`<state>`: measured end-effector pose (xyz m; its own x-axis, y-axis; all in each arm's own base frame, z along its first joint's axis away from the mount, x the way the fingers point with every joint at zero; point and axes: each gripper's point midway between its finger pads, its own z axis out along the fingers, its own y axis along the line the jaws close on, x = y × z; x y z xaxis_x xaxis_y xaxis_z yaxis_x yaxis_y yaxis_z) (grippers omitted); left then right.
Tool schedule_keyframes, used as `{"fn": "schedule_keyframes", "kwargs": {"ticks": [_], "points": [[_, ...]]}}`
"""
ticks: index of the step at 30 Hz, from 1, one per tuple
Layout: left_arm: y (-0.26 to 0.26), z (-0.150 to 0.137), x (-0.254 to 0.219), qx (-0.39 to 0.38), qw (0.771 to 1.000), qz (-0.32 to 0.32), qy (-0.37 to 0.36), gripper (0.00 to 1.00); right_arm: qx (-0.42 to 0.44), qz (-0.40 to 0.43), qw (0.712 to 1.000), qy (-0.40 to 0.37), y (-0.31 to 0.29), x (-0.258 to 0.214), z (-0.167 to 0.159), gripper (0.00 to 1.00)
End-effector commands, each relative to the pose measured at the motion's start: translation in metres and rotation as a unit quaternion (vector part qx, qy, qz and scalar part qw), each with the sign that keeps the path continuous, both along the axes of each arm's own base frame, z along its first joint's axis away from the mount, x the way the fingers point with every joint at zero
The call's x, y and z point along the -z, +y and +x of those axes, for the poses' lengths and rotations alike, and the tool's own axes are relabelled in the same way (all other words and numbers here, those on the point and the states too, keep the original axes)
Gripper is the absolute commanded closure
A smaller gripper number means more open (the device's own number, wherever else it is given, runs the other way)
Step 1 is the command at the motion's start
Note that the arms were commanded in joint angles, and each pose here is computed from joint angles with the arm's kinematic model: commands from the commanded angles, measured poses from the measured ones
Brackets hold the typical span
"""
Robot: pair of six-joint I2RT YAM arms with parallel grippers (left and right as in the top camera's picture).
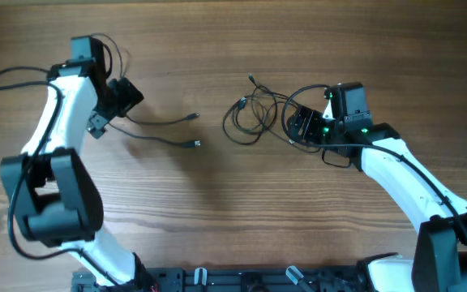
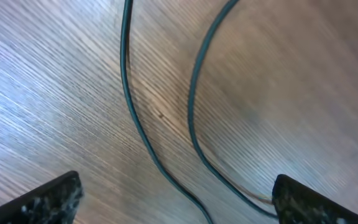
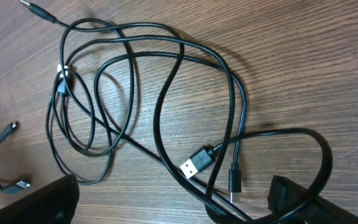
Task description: Untangle cables
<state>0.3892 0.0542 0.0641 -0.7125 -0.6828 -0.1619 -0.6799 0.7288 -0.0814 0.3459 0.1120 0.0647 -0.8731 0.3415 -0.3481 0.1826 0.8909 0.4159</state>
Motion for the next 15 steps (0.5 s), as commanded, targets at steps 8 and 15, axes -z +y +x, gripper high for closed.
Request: {"fn": "schedule_keyframes", "kwargs": {"ticks": [8,15], "points": [[0.002,0.014,0.057,-0.054,0.998,-0.004,0.026,0.24,-0.04,0.024,0.999,-0.002,0.015,-0.005,-0.001,0.0],[0.013,-0.003,0.103,-0.056,0.994,0.02,0.089,0.96,-0.055,0.037,0.998,0.014,0.02,-0.003,-0.01,0.0]]}}
